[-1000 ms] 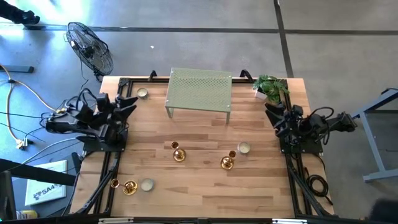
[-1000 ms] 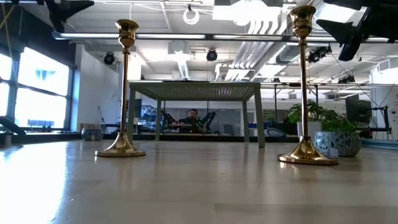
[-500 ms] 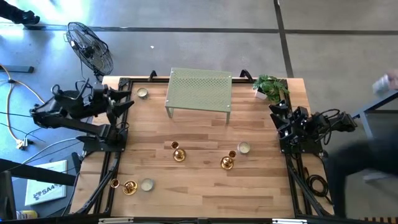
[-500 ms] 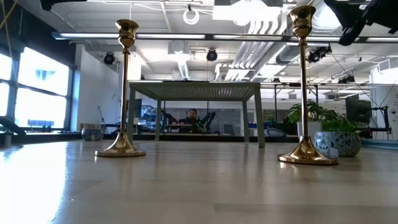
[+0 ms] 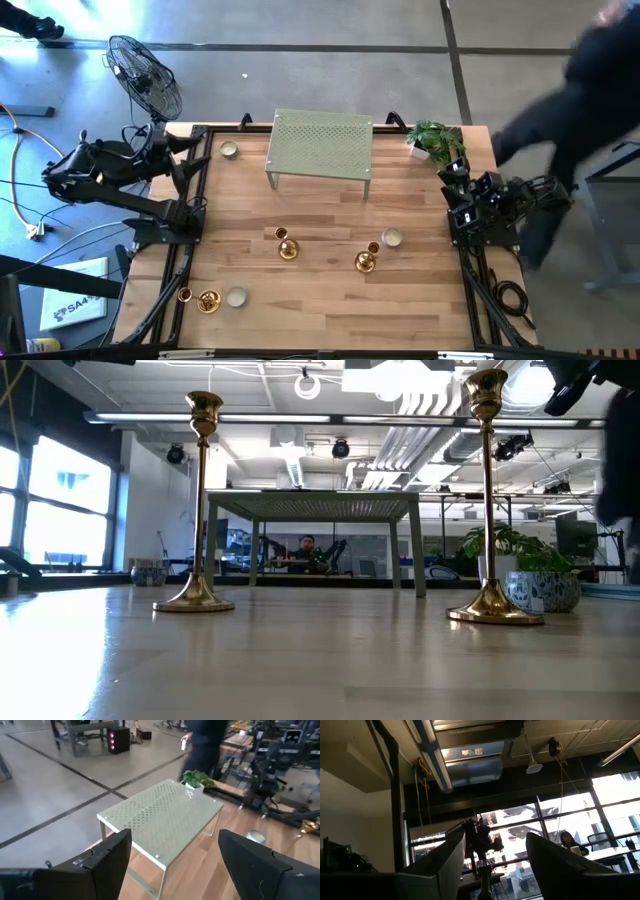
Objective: Stock candles and holders on shelf
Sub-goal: Put the right gold candle holder on the shelf
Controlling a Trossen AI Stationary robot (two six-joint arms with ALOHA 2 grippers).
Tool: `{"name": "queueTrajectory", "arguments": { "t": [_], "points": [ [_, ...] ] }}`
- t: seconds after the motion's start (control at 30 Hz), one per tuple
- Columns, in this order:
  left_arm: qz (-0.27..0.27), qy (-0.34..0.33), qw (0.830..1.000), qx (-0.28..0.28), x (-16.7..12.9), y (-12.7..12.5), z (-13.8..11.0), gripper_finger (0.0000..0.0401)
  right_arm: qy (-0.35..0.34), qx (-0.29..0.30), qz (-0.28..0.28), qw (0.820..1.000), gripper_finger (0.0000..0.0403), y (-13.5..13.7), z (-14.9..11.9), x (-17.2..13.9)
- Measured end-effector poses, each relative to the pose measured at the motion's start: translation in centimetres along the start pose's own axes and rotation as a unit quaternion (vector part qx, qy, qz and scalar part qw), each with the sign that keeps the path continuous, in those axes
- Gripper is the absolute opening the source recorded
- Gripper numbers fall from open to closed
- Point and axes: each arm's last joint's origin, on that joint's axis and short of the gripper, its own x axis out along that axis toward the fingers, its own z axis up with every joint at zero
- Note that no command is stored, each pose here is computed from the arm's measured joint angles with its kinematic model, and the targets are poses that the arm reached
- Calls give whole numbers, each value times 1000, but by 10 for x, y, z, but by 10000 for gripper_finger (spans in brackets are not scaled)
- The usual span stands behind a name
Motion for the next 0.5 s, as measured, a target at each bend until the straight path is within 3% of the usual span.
{"name": "queueTrajectory", "arguments": {
  "t": [0.17,0.3,0.5],
  "points": [
    [-6,-2,1000,-3,0,0,1,294,-6,2,-13,1000,204,-1,1,0],
    [19,-14,1000,-9,0,1,2,294,-6,31,-25,999,204,-1,1,0],
    [31,-21,999,-5,0,1,3,294,-6,13,-12,1000,205,-1,1,0]
  ]
}}
